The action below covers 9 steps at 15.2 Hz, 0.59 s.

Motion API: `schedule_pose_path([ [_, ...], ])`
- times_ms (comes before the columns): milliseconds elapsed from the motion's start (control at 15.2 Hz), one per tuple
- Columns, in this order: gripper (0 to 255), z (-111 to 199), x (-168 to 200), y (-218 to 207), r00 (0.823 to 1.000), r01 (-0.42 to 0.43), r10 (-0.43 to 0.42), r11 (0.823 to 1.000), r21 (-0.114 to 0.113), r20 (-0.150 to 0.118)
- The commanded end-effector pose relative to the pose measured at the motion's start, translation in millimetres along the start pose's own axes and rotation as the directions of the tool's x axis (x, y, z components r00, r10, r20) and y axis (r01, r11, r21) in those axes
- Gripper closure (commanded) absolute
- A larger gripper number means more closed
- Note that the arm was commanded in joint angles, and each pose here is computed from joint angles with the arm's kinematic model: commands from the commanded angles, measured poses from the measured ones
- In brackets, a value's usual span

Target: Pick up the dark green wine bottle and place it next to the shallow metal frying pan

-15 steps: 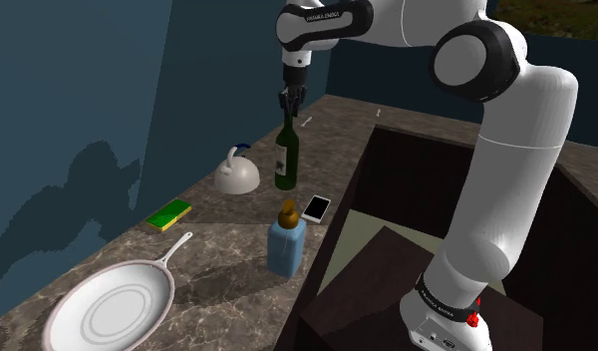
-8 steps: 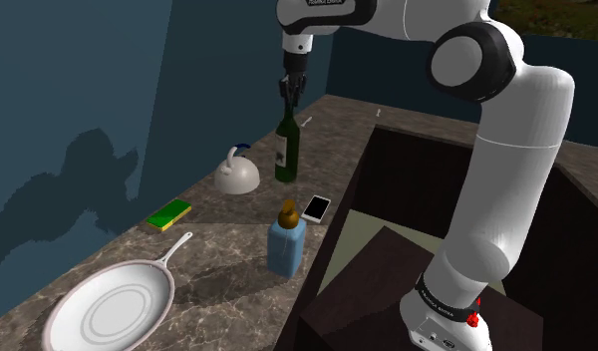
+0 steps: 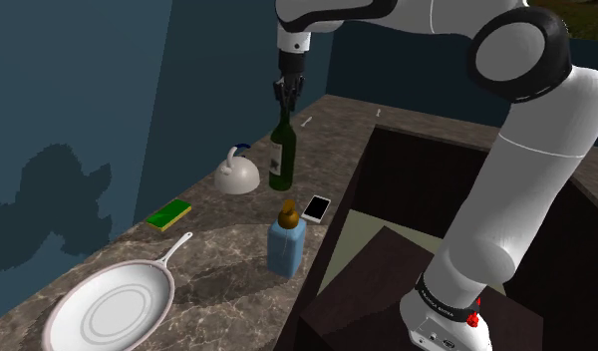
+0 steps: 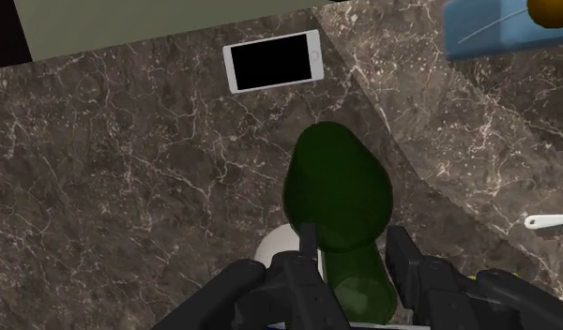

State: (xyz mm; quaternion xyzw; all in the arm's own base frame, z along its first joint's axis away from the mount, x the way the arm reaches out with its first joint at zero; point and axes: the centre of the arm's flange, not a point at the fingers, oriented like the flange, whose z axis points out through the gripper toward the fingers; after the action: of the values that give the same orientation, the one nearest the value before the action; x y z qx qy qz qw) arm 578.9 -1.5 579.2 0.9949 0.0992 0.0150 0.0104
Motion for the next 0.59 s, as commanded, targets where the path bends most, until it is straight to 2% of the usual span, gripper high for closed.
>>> schedule_pose_path([
  [0,255,-2.6,-7.5,-29.1,1.000,-0.001,0.001,1.000,-0.001,0.000],
  [528,255,-6.2,-44.8,-127.9,1.000,-0.001,0.001,1.000,-0.001,0.000],
])
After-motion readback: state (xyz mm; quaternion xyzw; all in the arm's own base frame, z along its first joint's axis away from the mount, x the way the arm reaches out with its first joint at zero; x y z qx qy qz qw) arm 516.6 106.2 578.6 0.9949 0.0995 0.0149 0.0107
